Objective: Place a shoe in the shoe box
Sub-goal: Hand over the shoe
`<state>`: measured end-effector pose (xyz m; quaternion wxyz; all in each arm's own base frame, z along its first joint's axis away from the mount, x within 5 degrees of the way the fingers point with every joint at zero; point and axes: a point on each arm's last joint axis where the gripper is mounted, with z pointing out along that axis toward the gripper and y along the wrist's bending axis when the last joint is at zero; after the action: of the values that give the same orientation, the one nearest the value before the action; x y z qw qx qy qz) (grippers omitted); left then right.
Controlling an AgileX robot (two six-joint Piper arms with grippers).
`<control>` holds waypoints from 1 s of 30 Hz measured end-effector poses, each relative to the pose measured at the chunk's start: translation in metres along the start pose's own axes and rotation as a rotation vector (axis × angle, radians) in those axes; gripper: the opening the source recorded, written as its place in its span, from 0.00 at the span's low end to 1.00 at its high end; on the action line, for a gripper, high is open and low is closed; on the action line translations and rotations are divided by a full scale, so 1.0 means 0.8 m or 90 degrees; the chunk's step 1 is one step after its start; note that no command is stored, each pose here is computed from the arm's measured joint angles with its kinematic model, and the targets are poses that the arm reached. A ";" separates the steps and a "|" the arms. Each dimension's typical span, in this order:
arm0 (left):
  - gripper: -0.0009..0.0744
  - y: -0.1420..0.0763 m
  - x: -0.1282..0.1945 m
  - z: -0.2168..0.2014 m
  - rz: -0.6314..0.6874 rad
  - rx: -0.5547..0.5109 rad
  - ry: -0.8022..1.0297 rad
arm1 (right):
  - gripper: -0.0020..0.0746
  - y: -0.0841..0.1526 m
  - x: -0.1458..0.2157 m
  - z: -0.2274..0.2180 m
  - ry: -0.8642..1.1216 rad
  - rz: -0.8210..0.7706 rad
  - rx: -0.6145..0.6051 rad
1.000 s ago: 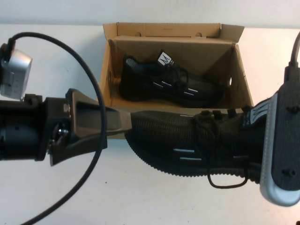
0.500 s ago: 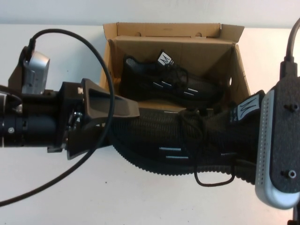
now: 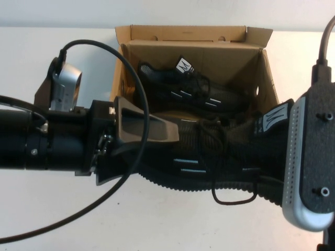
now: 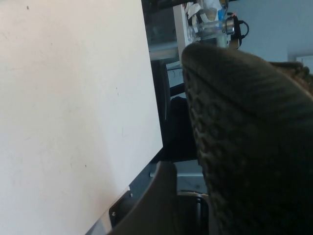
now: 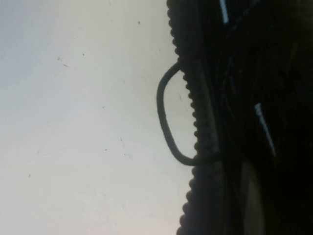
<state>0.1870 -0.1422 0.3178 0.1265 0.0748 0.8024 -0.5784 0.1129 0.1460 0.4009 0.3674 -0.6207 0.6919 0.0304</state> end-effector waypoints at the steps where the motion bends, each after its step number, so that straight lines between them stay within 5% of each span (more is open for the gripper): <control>1: 0.90 0.000 0.000 0.000 -0.001 0.001 -0.002 | 0.02 0.000 0.000 0.000 -0.001 0.001 -0.001; 6: 0.82 0.000 -0.001 0.000 -0.002 0.000 -0.006 | 0.02 0.001 0.000 0.000 -0.002 0.001 -0.004; 14: 0.22 0.002 -0.004 0.000 -0.005 -0.009 -0.020 | 0.02 0.002 -0.001 0.000 -0.006 -0.004 -0.011; 24: 0.22 0.003 -0.004 0.001 0.016 -0.012 -0.019 | 0.06 0.004 -0.003 0.000 -0.015 0.015 -0.023; 27: 0.20 0.004 -0.004 0.001 0.030 -0.017 -0.016 | 0.20 0.006 -0.004 0.000 -0.021 0.028 -0.035; 30: 0.20 0.004 -0.004 0.001 0.039 -0.019 -0.015 | 0.44 0.007 -0.006 -0.003 -0.025 0.063 -0.046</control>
<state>0.1907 -0.1415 0.3153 0.1544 0.0905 0.8067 -0.5633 0.1065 0.1500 0.4028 0.3564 -0.5978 0.7129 0.0862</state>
